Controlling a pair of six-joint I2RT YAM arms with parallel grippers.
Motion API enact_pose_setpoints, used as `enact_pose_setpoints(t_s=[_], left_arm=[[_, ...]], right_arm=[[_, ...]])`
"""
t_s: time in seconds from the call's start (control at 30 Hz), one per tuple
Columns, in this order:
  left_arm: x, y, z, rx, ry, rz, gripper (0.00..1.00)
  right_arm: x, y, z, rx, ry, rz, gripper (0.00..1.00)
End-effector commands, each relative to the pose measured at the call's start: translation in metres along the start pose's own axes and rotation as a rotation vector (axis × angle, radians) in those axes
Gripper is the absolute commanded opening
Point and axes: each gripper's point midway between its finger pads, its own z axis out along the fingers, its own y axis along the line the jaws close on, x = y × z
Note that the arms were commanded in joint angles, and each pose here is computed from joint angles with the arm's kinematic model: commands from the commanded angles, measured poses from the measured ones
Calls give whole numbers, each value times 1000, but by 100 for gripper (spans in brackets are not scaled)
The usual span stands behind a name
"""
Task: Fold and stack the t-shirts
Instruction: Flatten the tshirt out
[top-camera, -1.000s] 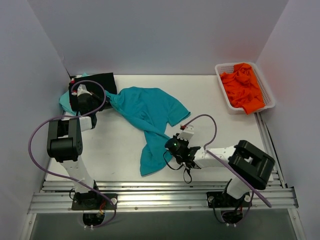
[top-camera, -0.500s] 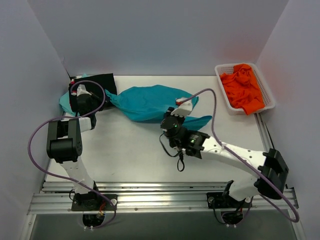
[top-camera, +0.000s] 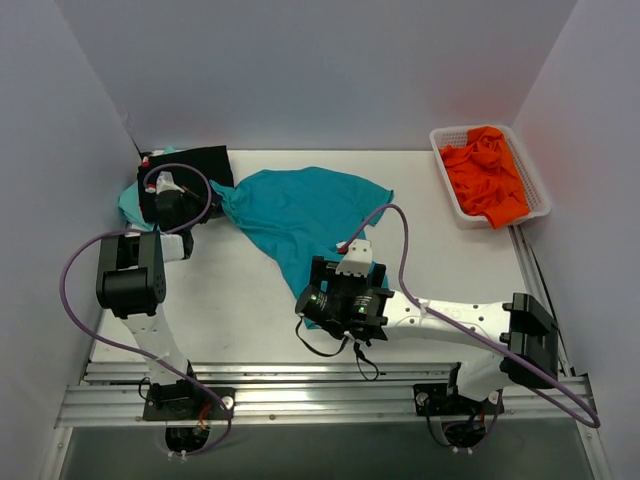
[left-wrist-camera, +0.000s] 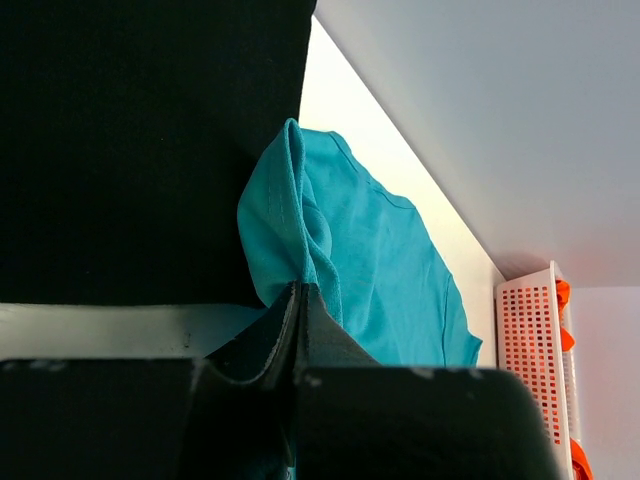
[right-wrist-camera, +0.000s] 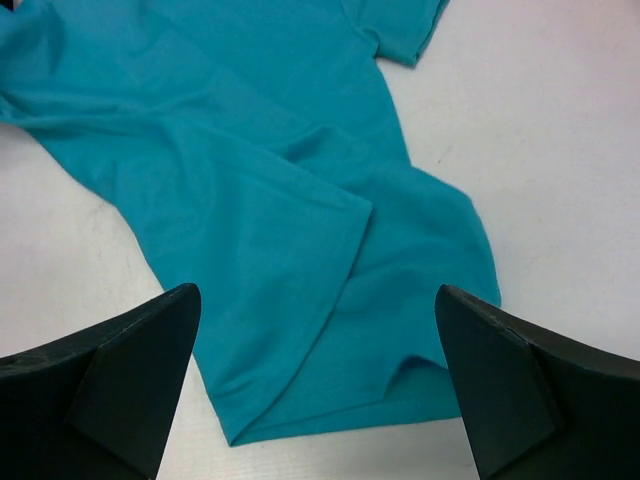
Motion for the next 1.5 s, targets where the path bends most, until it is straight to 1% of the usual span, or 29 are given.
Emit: enact_pose_setpoints(t_s=[0.0,0.1,0.13,0.17,0.2,0.23,0.3,0.33,0.4,0.53,0.73,1.0,1.2,1.47], left_arm=[[-10,-27,3,98,-31,32,2],[-8,-35,3,109,-26,54,2],[-6,-36,3,111,-22,60,2],[-5,-37,2,114,-21,67,2],[-4,-39,3,119,-19,70,2],[-2,-40,3,122,-15,74,2],[2,-43,4,133,-7,80,2],[3,-43,5,135,-5,82,2],[8,-45,6,140,8,92,2],[13,-49,8,147,19,105,2],[17,-48,10,145,29,112,2],[21,-42,14,139,40,112,2],[22,-42,16,140,44,118,2],[24,-40,17,133,48,124,2]], right_arm=[[-33,-14,-2,60,-115,40,100],[-30,-12,10,72,-111,34,99],[-31,-5,17,54,-112,79,99],[-25,-7,29,51,-72,64,96],[-10,-15,40,53,-41,45,94],[-12,-6,50,17,-42,113,89],[3,-18,75,20,7,112,85],[0,-14,84,8,-4,142,83],[9,-22,104,34,26,117,81],[11,-12,128,18,51,133,77],[34,1,140,-11,108,121,76],[72,-4,147,-1,173,103,74],[75,-17,147,48,168,76,73],[61,-31,139,91,133,75,73]])
